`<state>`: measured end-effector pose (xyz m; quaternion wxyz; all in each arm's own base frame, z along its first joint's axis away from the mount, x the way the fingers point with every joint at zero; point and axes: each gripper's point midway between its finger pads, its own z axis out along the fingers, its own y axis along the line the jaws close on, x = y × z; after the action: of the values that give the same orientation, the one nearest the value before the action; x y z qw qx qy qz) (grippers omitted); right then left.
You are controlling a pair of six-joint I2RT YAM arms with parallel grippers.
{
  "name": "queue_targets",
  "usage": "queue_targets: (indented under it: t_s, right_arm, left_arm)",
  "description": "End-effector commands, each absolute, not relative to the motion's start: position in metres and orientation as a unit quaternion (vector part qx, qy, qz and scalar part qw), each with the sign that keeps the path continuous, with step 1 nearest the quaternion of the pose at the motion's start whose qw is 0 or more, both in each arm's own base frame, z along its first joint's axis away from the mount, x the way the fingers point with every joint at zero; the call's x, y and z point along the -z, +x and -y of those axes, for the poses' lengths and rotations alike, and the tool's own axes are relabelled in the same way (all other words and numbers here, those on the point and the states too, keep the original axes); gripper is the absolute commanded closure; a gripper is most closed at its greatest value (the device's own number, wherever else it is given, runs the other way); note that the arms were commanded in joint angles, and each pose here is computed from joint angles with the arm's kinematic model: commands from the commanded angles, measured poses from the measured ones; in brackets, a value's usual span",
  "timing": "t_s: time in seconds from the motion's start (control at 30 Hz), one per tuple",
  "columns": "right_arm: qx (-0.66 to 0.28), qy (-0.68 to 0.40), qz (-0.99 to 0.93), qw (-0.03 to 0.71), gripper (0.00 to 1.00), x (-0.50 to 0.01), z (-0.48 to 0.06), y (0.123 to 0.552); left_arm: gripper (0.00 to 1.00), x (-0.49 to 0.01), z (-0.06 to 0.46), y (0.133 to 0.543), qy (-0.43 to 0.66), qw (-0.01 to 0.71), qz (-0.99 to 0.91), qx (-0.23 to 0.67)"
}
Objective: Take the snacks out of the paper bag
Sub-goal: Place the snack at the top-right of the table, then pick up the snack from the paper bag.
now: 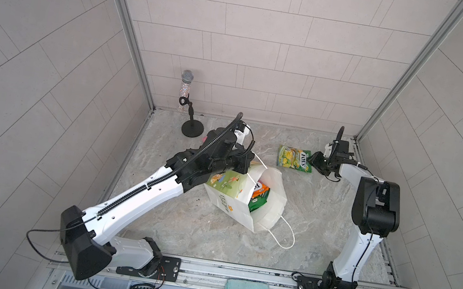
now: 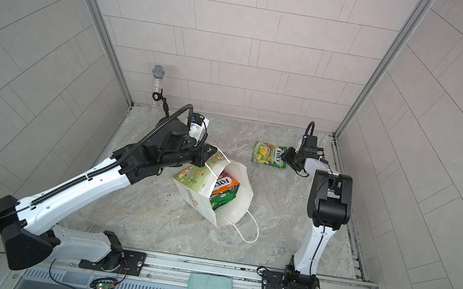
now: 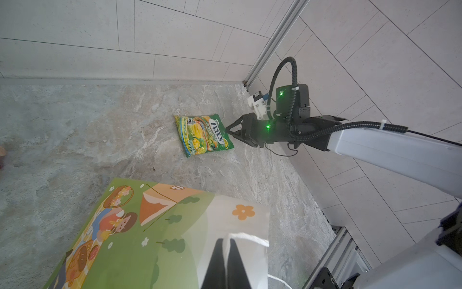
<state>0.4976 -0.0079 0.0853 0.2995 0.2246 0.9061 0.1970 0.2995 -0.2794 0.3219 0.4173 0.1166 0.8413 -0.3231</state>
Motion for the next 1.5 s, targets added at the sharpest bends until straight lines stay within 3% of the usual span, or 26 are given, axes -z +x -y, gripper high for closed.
queue_targets:
  t_s: [0.0, 0.47, 0.73, 1.0, 1.47]
  right_arm:
    - [-0.191, 0.207, -0.901, 0.330, 0.51, -0.131, 0.006, 0.477]
    - [-0.288, 0.149, -0.863, 0.386, 0.53, -0.220, -0.053, 0.324]
    - [-0.351, 0.093, -0.843, 0.397, 0.53, -0.230, -0.102, 0.255]
    - [-0.409, 0.016, -0.834, 0.370, 0.54, -0.220, -0.159, 0.217]
    - [-0.420, -0.044, -0.841, 0.337, 0.54, -0.188, -0.232, 0.210]
  left_arm:
    - [1.00, -0.339, 0.280, 0.295, 0.129, 0.429, -0.830, 0.332]
    - [1.00, -0.343, 0.288, 0.289, 0.143, 0.417, -0.824, 0.355]
    - [1.00, -0.345, 0.287, 0.285, 0.147, 0.416, -0.823, 0.359]
    - [1.00, -0.346, 0.287, 0.287, 0.142, 0.417, -0.824, 0.357]
    - [1.00, -0.346, 0.287, 0.290, 0.138, 0.418, -0.825, 0.354]
